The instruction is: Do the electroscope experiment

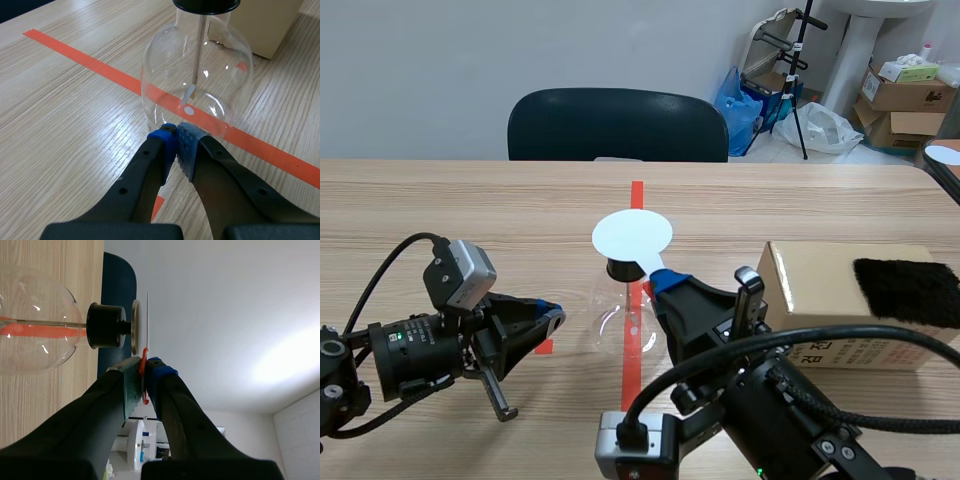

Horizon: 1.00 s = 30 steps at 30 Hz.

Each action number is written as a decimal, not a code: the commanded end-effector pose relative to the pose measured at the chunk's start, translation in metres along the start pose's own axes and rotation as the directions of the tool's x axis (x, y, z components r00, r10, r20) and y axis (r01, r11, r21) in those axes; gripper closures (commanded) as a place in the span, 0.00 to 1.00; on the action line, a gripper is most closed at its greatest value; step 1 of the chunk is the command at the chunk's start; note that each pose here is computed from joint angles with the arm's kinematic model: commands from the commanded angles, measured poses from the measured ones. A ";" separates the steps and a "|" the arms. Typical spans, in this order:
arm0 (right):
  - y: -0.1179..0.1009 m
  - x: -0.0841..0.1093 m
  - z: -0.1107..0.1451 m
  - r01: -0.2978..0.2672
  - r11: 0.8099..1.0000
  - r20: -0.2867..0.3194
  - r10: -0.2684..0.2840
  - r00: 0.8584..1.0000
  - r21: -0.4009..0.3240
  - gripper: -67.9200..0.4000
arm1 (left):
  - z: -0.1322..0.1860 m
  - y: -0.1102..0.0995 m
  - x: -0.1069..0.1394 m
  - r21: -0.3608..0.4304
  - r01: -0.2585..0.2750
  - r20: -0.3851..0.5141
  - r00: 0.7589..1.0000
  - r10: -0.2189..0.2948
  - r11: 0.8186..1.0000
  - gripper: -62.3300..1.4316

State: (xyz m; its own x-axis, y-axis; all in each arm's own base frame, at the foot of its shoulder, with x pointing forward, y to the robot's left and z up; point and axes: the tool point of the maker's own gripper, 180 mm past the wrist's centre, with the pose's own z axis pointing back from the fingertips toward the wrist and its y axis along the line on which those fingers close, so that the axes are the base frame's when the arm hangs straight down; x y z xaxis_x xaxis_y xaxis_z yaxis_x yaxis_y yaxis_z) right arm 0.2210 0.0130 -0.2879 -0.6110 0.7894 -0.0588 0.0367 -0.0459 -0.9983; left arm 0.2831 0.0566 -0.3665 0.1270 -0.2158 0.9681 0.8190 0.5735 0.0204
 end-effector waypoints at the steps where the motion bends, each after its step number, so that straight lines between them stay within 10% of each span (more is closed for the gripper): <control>1: -0.006 -0.006 -0.002 -0.020 1.000 -0.003 0.020 1.000 -0.023 0.98 | -0.003 0.003 0.014 0.007 0.003 0.052 0.999 -0.003 1.000 0.93; 20: -0.006 -0.007 -0.002 -0.020 1.000 -0.013 0.020 1.000 -0.023 0.98 | -0.003 0.003 0.014 0.007 0.003 0.052 0.999 -0.003 1.000 0.93; 30: -0.006 -0.041 0.002 -0.020 1.000 -0.196 0.015 0.980 -0.023 0.98 | -0.003 0.003 0.014 0.007 0.003 0.051 0.999 -0.003 1.000 0.93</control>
State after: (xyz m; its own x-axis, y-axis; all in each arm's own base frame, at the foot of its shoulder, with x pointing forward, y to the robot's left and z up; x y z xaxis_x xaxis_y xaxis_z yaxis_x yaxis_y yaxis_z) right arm 0.2394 -0.0162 -0.2859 -0.4487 0.8919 -0.0569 0.0363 -0.0454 -0.9983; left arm 0.2831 0.0566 -0.3665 0.1270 -0.2158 0.9681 0.8190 0.5735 0.0204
